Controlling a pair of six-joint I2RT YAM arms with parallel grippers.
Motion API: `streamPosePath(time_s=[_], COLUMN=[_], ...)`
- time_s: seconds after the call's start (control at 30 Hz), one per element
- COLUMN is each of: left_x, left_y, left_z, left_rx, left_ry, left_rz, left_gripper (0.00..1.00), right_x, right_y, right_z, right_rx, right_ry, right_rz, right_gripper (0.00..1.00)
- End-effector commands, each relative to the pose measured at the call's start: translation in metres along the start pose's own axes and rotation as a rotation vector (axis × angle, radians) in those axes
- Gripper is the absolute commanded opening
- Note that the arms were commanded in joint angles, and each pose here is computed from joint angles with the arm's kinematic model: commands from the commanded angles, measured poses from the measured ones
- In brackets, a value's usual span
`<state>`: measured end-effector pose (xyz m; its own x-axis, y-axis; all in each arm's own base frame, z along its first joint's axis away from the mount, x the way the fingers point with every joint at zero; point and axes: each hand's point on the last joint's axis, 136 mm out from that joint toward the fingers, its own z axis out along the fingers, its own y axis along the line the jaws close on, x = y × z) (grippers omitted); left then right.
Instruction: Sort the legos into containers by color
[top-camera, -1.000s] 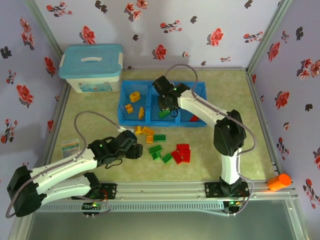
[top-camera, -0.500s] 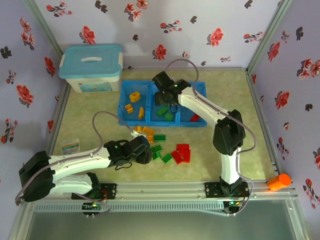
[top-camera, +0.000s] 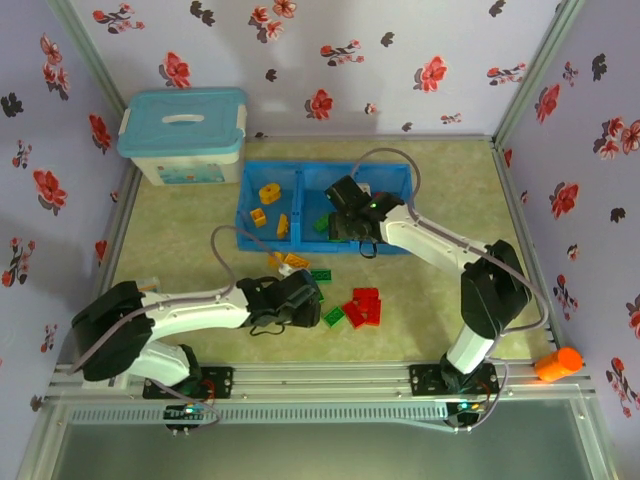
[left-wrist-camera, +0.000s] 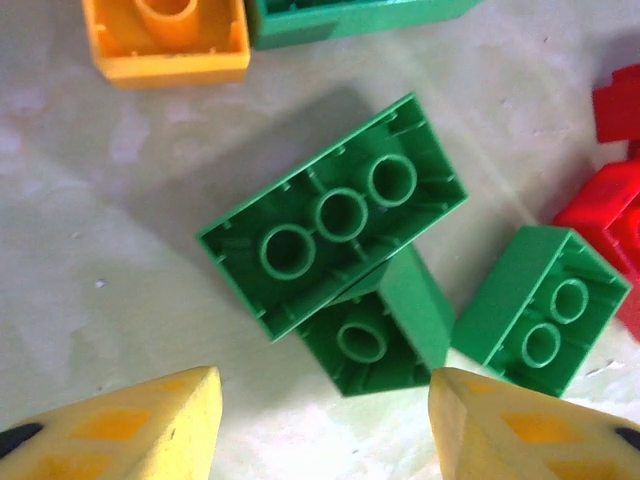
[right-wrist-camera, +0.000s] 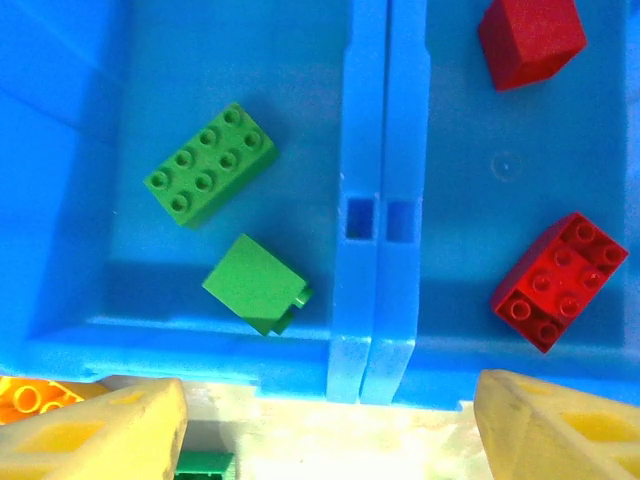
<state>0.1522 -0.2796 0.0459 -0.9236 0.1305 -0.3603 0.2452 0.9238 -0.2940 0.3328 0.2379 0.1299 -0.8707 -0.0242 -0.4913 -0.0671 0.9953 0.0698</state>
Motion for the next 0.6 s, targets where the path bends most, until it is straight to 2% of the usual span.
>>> streamPosePath(time_s=[0.0, 0.3, 0.57], left_x=[-0.007, 0.0, 0.003], left_y=[-0.015, -0.01, 0.011], left_z=[0.002, 0.022, 0.024], left_rx=[0.027, -0.047, -0.136], left_ry=[-0.004, 0.047, 0.049], left_rz=[-0.05, -0.053, -0.04], left_gripper=[0.57, 0.58, 0.54], right_x=[0.0, 0.011, 0.023], right_y=[0.002, -0.008, -0.013], right_z=[-0.005, -0.006, 0.0], right_rx=[-0.031, -0.022, -0.024], right_ry=[-0.031, -0.034, -0.024], right_rz=[0.042, 0.056, 0.076], right_gripper=[0.75, 0.75, 0.74])
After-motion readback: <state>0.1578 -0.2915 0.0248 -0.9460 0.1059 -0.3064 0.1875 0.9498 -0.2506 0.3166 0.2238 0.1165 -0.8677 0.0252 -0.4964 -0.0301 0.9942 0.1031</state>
